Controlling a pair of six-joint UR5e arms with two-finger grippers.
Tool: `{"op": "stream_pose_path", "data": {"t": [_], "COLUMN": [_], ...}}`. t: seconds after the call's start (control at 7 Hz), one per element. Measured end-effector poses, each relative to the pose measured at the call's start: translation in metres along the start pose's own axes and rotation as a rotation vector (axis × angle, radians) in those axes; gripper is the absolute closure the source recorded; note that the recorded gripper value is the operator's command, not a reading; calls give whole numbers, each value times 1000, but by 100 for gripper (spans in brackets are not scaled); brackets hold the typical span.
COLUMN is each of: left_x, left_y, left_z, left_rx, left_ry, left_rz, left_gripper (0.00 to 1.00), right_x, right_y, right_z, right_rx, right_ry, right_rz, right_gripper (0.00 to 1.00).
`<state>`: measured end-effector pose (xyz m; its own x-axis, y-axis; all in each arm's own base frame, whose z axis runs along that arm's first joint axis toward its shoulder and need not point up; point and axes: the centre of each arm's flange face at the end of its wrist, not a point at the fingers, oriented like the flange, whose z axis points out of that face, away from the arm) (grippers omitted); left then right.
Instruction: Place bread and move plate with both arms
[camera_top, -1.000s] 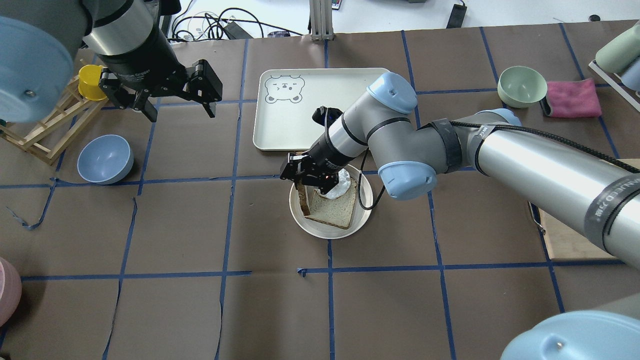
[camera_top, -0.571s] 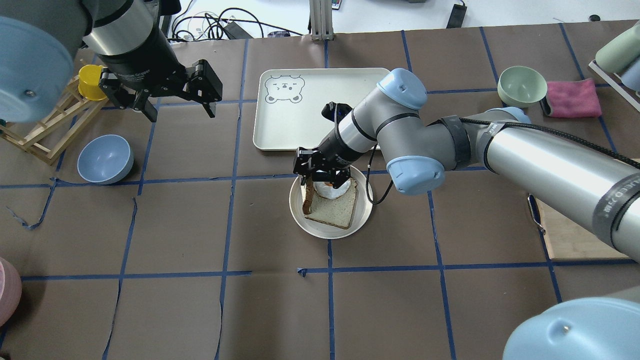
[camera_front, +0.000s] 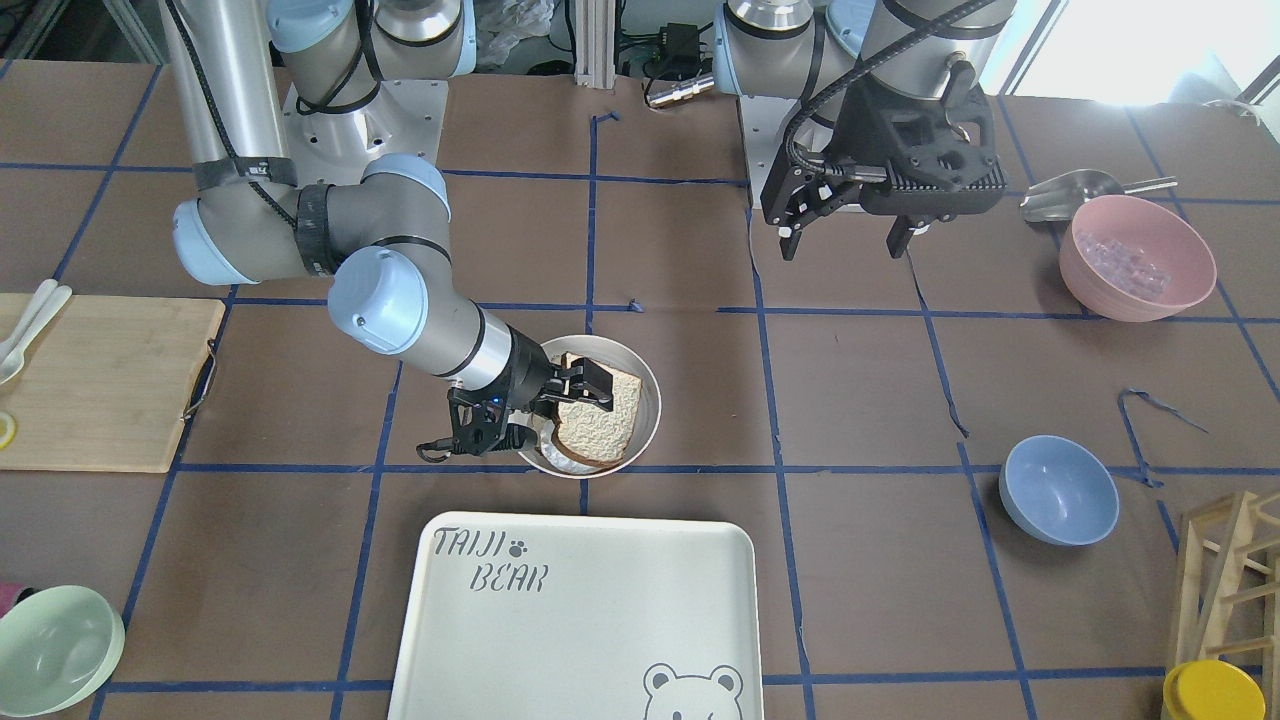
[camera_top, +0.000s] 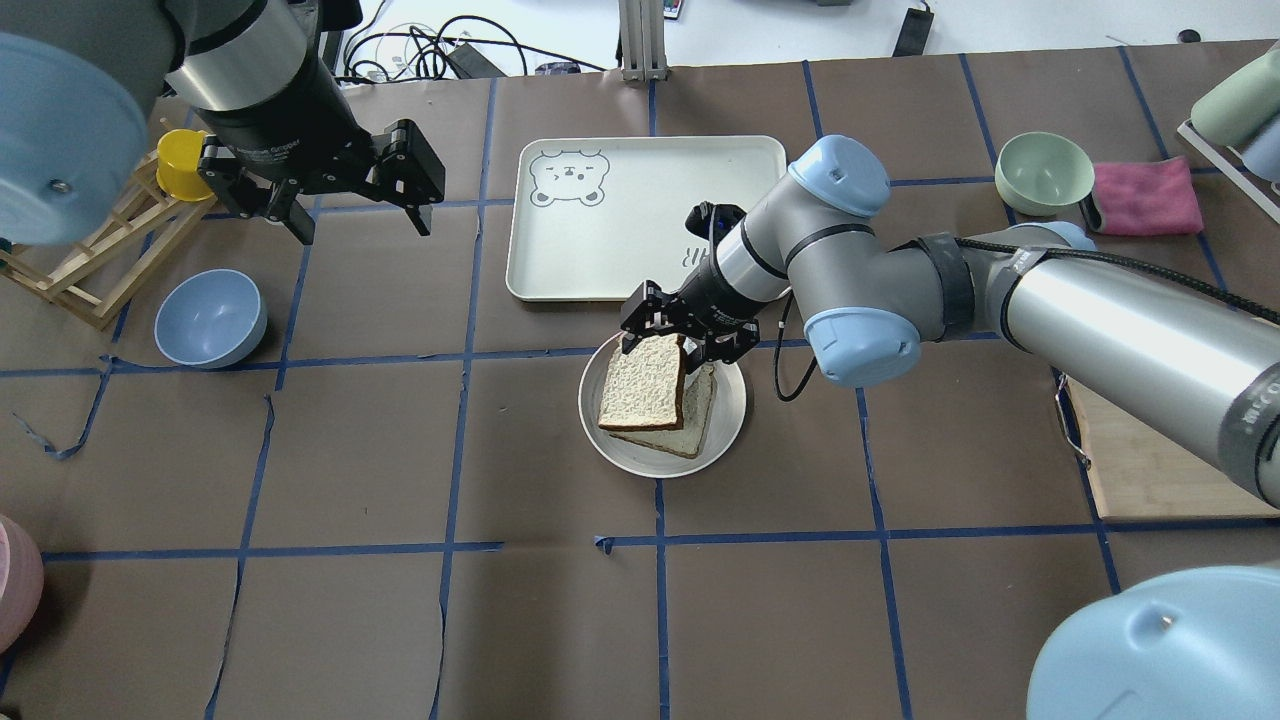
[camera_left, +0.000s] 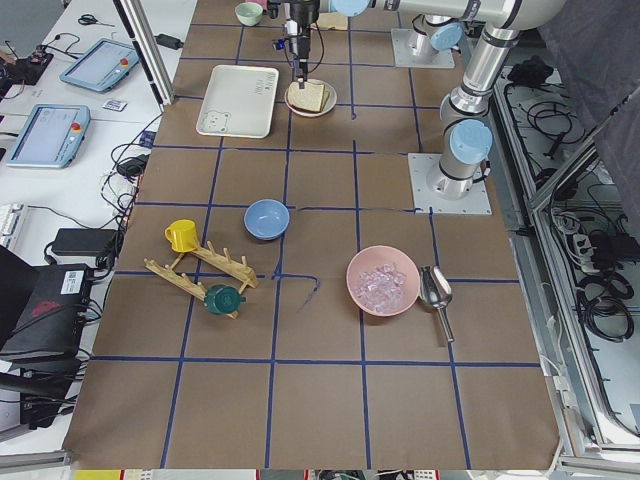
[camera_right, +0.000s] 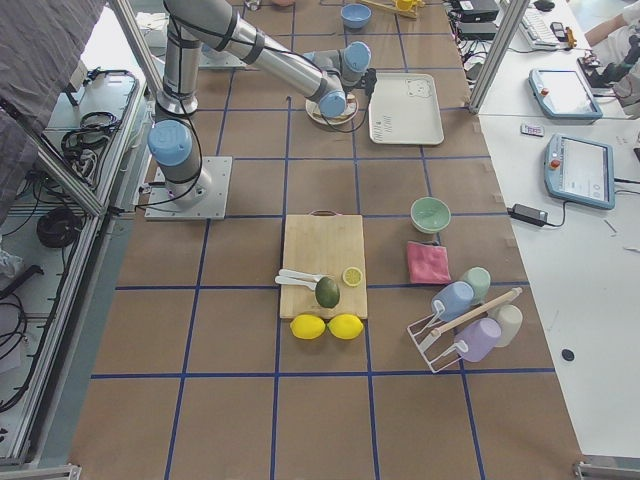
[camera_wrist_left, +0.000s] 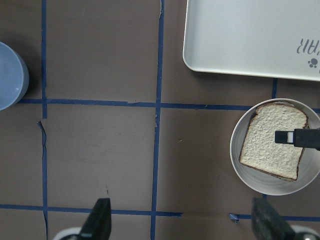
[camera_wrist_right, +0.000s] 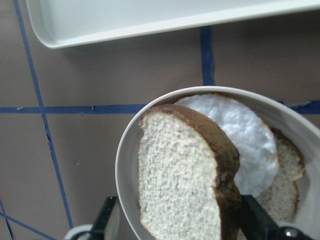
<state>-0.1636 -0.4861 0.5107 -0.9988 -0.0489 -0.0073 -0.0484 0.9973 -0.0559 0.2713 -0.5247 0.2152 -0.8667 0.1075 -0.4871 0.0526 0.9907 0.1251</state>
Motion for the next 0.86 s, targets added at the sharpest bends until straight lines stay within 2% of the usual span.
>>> {"op": "stream_pose_path", "data": {"t": [0.29, 0.43, 0.57, 0.71, 0.86], "left_x": [1, 4, 8, 15, 21], "left_y": [0, -1, -4, -10, -11], "left_z": [-1, 2, 11, 29, 60], "left_rx": [2, -6, -23, -44, -68], "left_ry": [10, 38, 74, 121, 173], "left_rz": [-1, -3, -8, -16, -32], "left_gripper": [0, 0, 0, 0, 0], "right_x": [9, 11, 8, 1, -2], "right_y": [-3, -5, -9, -14, -24], "right_z": [-15, -24, -42, -73, -117], "right_rx": [42, 66, 88, 92, 71], "right_ry": [89, 135, 156, 177, 223], "right_rz": [-15, -41, -53, -74, -113], "right_gripper": [0, 0, 0, 0, 0]}}
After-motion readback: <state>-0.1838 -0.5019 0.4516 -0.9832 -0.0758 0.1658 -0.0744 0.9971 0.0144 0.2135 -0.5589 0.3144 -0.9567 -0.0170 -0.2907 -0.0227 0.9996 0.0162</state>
